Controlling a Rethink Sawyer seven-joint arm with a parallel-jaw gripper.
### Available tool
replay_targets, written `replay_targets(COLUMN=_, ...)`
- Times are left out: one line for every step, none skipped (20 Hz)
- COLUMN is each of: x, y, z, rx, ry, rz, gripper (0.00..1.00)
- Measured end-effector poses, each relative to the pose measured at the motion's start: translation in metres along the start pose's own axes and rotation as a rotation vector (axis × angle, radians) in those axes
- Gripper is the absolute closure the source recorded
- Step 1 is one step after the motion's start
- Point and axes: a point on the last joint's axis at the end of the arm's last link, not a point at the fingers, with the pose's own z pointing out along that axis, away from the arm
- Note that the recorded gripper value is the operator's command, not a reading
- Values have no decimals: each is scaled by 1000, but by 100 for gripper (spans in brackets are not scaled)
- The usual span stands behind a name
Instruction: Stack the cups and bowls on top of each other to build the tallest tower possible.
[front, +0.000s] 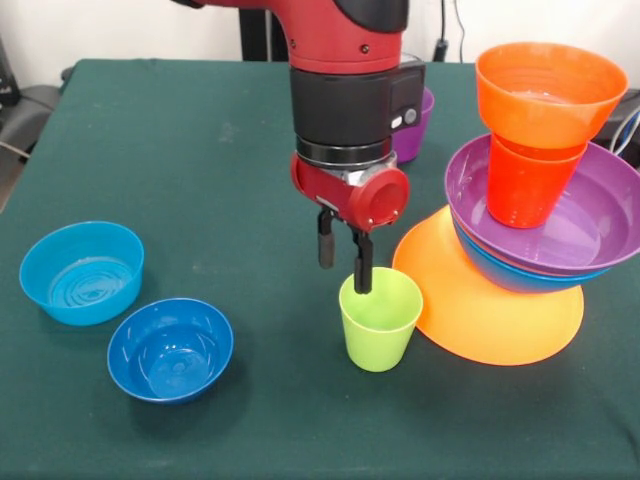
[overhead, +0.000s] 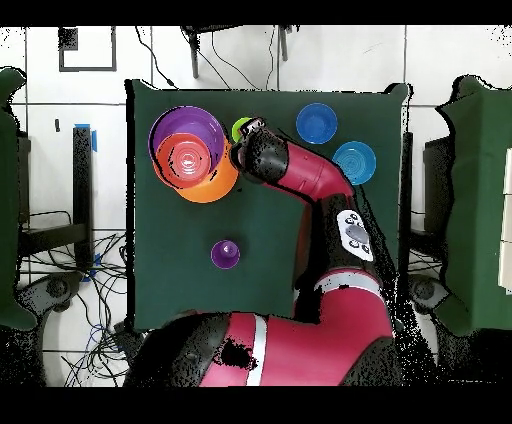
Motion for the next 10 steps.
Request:
replay_targets(x=1, y=0, z=2, rx=-1, ry=3, rz=0, gripper=0)
replay_targets(x=3, y=1, z=4, rx=-1, ry=6, rz=0, gripper=0)
replay_targets(x=4, y=2, z=7, rx=-3, ry=11, rz=0, gripper=0)
replay_targets(x=5, y=2, z=9, rx=-4, ry=13, rz=0, gripper=0)
replay_targets(x=7, y=3, z=12, rx=-6, ry=16, rz=0, gripper=0)
replay_targets(x=7, y=3, z=14, rx=-6, ry=18, rz=0, gripper=0)
replay_targets(x=8, y=3, z=15, rx=-6, ry=19, rz=0, gripper=0)
replay_targets(x=9, y=2, z=18, rx=-4, ry=22, rz=1, gripper=0)
replay_targets(x=10, y=1, z=20, rx=-2, ry=24, rz=1, gripper=0)
replay_targets(x=11, y=0, z=22, rx=0, ry=26, rz=1, gripper=0)
